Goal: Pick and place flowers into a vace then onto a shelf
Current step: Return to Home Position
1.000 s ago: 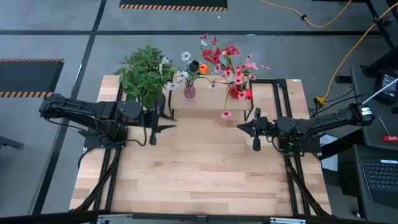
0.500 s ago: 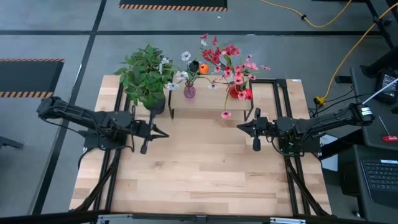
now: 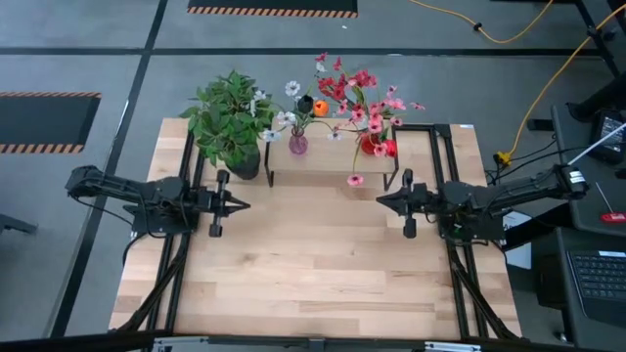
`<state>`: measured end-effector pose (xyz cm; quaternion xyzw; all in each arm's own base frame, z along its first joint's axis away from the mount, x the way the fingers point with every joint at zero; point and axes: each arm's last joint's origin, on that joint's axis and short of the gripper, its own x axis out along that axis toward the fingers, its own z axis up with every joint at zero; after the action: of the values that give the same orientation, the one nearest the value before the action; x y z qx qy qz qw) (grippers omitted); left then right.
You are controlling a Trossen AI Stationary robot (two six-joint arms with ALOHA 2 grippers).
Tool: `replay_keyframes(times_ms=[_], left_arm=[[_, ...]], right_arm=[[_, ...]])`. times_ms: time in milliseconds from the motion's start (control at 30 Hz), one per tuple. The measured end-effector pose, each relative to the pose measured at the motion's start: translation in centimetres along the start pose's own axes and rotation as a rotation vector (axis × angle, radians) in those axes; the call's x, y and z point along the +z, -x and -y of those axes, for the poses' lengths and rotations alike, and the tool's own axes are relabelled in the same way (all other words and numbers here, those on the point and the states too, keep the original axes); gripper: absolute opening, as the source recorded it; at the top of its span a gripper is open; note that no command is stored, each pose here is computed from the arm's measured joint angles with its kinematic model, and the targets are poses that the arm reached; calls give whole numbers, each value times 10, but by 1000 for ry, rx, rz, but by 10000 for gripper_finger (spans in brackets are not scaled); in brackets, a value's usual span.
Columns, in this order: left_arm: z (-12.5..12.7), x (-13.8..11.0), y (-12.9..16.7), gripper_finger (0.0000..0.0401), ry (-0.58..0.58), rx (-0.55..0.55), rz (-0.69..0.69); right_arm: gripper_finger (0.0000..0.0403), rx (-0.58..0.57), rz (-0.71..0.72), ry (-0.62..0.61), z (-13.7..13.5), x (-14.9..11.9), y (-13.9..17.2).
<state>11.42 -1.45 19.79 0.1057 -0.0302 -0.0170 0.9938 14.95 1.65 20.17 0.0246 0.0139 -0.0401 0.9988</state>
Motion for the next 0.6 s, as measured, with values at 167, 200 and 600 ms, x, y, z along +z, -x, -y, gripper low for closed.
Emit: replay_keyframes(times_ms=[167,200,600], left_arm=[[-1,-18,7,1,2,43,43],[-2,-21,8,1,6,53,34],[-15,-23,10,2,43,116,31]], right_arm=[[7,1,13,45,3,8,11],[7,11,3,48,3,10,14],[7,67,23,109,8,11,45]])
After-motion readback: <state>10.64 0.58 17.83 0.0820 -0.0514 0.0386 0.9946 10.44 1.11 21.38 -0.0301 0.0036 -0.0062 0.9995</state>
